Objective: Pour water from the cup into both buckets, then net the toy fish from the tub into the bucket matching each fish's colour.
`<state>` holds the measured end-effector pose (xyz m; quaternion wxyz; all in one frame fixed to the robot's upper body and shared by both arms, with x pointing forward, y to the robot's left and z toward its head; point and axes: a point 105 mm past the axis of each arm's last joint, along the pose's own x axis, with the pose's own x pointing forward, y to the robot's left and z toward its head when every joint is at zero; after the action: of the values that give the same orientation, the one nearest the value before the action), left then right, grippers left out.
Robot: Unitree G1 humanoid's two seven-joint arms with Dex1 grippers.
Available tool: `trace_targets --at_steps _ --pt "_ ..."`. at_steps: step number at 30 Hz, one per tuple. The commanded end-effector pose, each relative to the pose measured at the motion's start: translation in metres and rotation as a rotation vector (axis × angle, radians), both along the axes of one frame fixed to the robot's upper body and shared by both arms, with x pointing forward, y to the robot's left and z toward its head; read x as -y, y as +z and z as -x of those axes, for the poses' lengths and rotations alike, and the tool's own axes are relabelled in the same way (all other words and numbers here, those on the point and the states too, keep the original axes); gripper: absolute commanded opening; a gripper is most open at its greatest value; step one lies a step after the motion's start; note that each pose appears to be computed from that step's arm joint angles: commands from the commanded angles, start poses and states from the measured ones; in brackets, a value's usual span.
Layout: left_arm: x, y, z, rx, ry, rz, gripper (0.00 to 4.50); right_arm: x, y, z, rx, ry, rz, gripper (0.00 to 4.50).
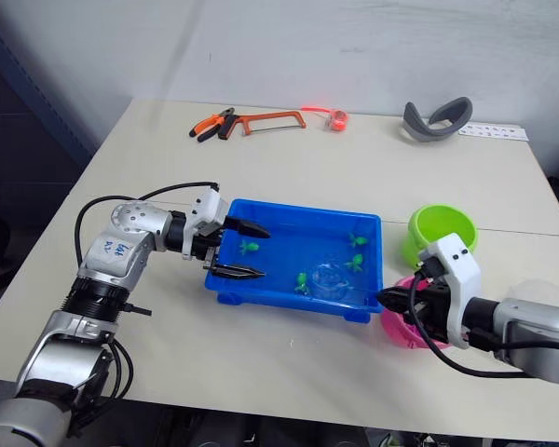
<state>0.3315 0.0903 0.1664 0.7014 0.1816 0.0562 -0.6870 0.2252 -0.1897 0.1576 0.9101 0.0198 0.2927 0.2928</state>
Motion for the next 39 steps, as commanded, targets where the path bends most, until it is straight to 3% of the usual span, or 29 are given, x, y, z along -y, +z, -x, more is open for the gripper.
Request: trace_targets --at_steps 1,13,17,26,34,39 --pt "0.001 0.009 0.0 0.029 -0.01 0.021 4.48 0.006 0.008 -0.004 0.039 -0.061 -0.012 0.0" --pt "0.002 0.011 -0.002 0.035 -0.003 0.03 4.48 0.019 0.007 -0.025 0.108 -0.214 0.051 0.0" --pt "0.003 0.011 -0.003 0.036 -0.001 0.033 4.48 0.015 0.014 -0.032 0.208 -0.154 0.154 0.0" --pt "0.005 0.012 -0.005 0.033 -0.007 0.037 4.48 -0.006 0.017 -0.01 0.375 0.074 0.347 0.0" --pt "0.013 0.013 -0.007 0.033 -0.038 0.039 4.48 -0.006 0.018 -0.003 0.466 0.071 0.371 0.0" --pt "0.018 0.014 -0.009 0.034 -0.055 0.046 4.48 -0.009 0.036 0.004 0.571 0.078 0.336 0.0"
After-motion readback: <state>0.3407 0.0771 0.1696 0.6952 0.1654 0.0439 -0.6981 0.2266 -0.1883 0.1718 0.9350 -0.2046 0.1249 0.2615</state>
